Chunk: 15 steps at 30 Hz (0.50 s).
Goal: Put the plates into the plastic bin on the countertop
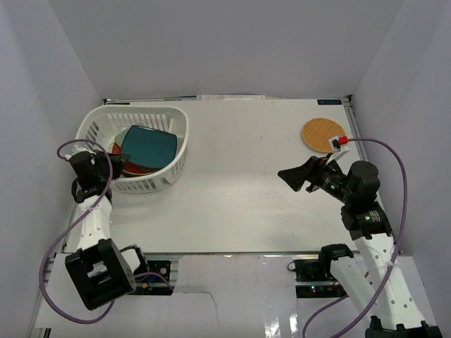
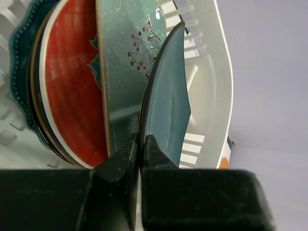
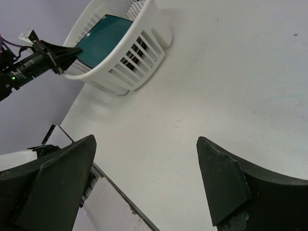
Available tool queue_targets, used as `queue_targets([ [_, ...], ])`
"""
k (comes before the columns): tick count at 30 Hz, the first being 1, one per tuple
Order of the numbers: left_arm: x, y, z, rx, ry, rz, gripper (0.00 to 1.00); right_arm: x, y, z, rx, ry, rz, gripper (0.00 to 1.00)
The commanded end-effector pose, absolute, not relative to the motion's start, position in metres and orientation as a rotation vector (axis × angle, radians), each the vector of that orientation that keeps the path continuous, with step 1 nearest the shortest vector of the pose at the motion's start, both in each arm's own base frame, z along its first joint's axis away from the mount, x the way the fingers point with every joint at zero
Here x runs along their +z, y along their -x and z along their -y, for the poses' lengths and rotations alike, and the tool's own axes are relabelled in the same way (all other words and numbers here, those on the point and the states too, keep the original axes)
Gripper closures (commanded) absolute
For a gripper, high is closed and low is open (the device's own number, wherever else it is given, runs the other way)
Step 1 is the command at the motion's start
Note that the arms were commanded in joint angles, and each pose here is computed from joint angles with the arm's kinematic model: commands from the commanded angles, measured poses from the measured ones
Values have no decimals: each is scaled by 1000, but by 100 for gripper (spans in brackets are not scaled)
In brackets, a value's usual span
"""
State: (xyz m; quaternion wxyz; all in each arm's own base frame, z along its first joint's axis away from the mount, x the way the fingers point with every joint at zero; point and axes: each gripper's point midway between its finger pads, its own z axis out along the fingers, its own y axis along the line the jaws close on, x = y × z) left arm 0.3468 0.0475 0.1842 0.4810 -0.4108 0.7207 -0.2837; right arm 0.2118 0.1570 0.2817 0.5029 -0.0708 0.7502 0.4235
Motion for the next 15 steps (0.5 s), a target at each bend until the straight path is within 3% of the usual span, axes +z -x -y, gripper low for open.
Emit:
queue_targets([
  [1,239,-357,-61,-634,865,-1580,100,274,-223,-155,992,179,-1788,9],
  [15,195,-360,-96,-467,1032,-1545,100,206,-276,-150,944,-9,-1862,11],
])
